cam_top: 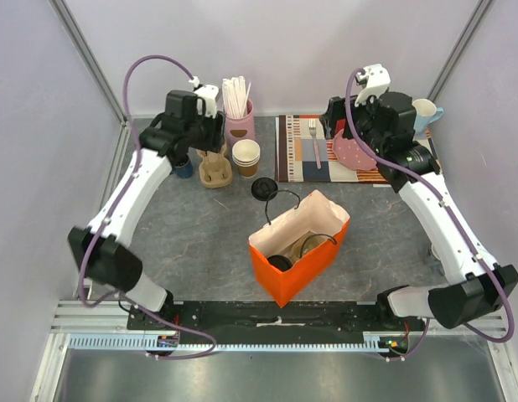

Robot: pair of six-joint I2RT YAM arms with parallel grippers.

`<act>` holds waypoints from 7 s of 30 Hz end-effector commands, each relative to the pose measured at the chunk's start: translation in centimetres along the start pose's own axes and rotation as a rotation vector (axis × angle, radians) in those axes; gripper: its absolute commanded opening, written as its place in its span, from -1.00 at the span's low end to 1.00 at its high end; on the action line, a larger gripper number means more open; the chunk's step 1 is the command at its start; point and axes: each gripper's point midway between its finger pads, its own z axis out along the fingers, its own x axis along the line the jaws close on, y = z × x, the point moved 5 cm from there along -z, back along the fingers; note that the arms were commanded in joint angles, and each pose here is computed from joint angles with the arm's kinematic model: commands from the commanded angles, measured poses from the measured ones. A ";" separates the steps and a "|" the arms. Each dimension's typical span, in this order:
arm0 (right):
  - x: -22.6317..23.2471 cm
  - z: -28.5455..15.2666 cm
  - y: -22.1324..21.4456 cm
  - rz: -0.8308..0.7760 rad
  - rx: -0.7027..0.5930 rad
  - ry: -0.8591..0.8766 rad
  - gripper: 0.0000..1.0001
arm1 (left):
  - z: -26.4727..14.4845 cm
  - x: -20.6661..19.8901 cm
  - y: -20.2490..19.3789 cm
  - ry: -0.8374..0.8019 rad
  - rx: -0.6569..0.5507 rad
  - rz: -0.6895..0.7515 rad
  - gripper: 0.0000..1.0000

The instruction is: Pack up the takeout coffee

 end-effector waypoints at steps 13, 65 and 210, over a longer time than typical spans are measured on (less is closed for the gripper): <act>-2.2 3.1 0.0 -0.050 0.016 -0.080 0.96 | 15.4 1.0 2.6 0.128 0.017 -0.201 0.15; -1.7 2.4 -1.6 -0.020 0.090 -0.042 0.96 | 18.9 6.2 12.6 0.054 -0.368 -0.067 -0.12; -4.6 -4.1 -2.7 0.036 0.031 -0.221 0.96 | -20.1 -22.9 15.8 -1.176 -0.537 0.374 -0.95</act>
